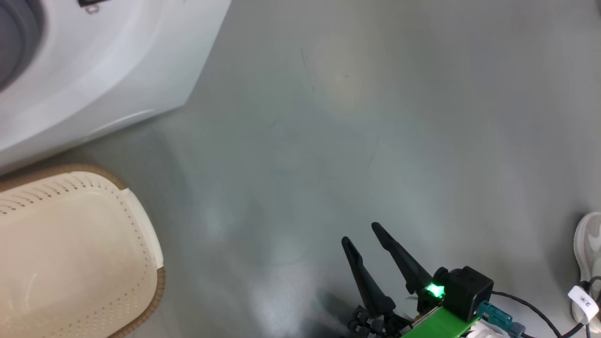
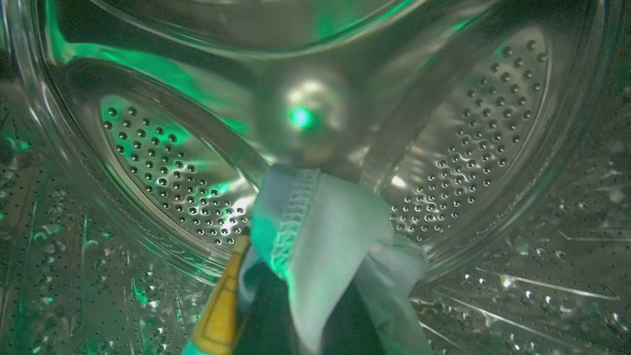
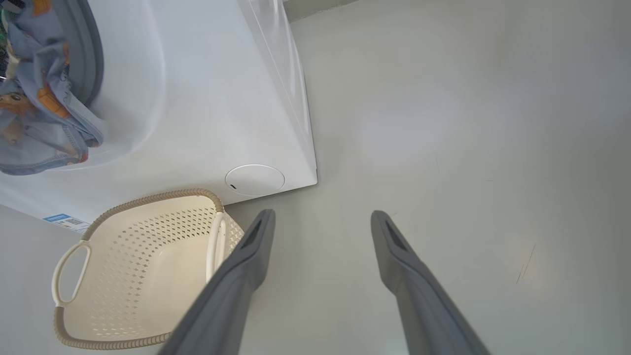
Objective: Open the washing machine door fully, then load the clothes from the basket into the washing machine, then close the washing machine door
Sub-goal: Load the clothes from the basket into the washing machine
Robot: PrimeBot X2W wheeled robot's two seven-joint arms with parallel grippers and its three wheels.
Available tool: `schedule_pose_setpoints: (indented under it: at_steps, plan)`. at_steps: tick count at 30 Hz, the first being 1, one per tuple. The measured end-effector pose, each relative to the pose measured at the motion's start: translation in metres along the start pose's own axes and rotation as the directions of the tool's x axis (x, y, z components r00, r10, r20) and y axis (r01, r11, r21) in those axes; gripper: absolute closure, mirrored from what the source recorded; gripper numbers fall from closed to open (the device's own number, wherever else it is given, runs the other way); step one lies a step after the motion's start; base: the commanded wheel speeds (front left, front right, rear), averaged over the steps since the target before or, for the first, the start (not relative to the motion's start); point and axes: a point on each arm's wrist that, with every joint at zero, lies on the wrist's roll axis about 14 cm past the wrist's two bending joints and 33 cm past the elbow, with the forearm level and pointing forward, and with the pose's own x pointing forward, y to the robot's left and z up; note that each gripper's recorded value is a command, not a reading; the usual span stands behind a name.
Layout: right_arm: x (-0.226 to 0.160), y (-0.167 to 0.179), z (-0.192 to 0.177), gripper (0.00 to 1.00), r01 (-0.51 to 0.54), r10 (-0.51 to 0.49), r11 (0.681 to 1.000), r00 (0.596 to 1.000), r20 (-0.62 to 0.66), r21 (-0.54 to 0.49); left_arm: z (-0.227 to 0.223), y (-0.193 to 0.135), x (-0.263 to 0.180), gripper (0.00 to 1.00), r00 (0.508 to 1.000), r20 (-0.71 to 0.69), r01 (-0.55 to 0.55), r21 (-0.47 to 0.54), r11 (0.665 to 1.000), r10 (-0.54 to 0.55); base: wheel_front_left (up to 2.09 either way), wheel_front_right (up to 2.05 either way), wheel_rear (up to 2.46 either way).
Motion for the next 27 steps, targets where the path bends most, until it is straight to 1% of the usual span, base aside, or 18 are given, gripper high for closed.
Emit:
schedule_pose_setpoints:
  at_steps: [5, 8, 10, 12, 16, 17, 18, 19, 22, 24, 25, 27]
  plan:
    - [0.003, 0.001, -0.009, 0.00, 0.006, -0.006, 1.000, 1.000, -0.029, 0.017, 0.007, 0.008, 0.009, 1.00, 0.996, 0.072, -0.047, 0.010, 0.999, 0.046, 0.00, 0.00, 0.00]
    - [0.004, -0.001, -0.012, 0.00, 0.018, -0.017, 0.999, 0.999, -0.037, 0.033, 0.022, 0.015, 0.013, 1.00, 0.986, 0.141, -0.091, -0.014, 0.996, 0.092, 0.00, 0.00, 0.00]
    - [0.005, -0.003, -0.012, 0.00, 0.023, -0.021, 0.999, 0.999, -0.039, 0.036, 0.026, 0.018, 0.014, 1.00, 0.980, 0.162, -0.112, -0.026, 0.993, 0.115, 0.00, 0.00, 0.00]
    - [0.006, -0.003, -0.011, 0.00, 0.022, -0.021, 0.999, 0.999, -0.036, 0.034, 0.020, 0.017, 0.013, 1.00, 0.983, 0.147, -0.110, -0.015, 0.994, 0.111, 0.00, 0.00, 0.00]
    - [0.006, -0.001, -0.009, 0.00, 0.015, -0.014, 0.999, 0.999, -0.029, 0.037, -0.009, 0.011, 0.008, 1.00, 0.995, 0.050, -0.084, 0.044, 0.995, 0.082, 0.00, 0.00, 0.00]
    - [0.006, 0.000, -0.009, 0.00, 0.012, -0.011, 0.999, 1.000, -0.027, 0.038, -0.012, 0.010, 0.007, 0.98, 0.997, 0.032, -0.075, 0.054, 0.996, 0.073, 0.00, 0.00, 0.00]
    - [0.006, 0.001, -0.008, 0.00, 0.009, -0.008, 0.999, 1.000, -0.024, 0.039, -0.015, 0.010, 0.005, 0.91, 0.997, 0.017, -0.073, 0.062, 0.995, 0.072, 0.00, 0.00, 0.00]
    - [0.006, 0.002, -0.008, 0.00, 0.005, -0.005, 0.999, 1.000, -0.022, 0.041, -0.018, 0.010, 0.004, 0.79, 0.998, 0.003, -0.070, 0.070, 0.995, 0.070, 0.00, 0.00, 0.00]
    - [0.006, 0.003, -0.006, 0.00, -0.002, 0.003, 0.999, 1.000, -0.017, 0.044, -0.023, 0.009, 0.001, 0.58, 0.998, -0.036, -0.052, 0.102, 0.993, 0.056, 0.00, 0.00, 0.00]
    - [0.005, 0.004, -0.005, 0.00, -0.006, 0.007, 0.999, 1.000, -0.013, 0.045, -0.026, 0.008, -0.002, 0.09, 0.997, -0.062, -0.047, 0.109, 0.993, 0.054, 0.00, 0.00, 0.00]
    - [0.005, 0.004, -0.005, 0.00, -0.007, 0.008, 0.999, 1.000, -0.011, 0.046, -0.028, 0.007, -0.004, 0.00, 0.996, -0.074, -0.044, 0.112, 0.993, 0.053, 0.00, 0.00, 0.00]
    - [0.005, 0.005, -0.003, 0.00, -0.010, 0.010, 0.999, 1.000, -0.004, 0.046, -0.030, 0.004, -0.008, 0.00, 0.993, -0.106, -0.036, 0.122, 0.992, 0.049, 0.00, 0.00, 0.00]
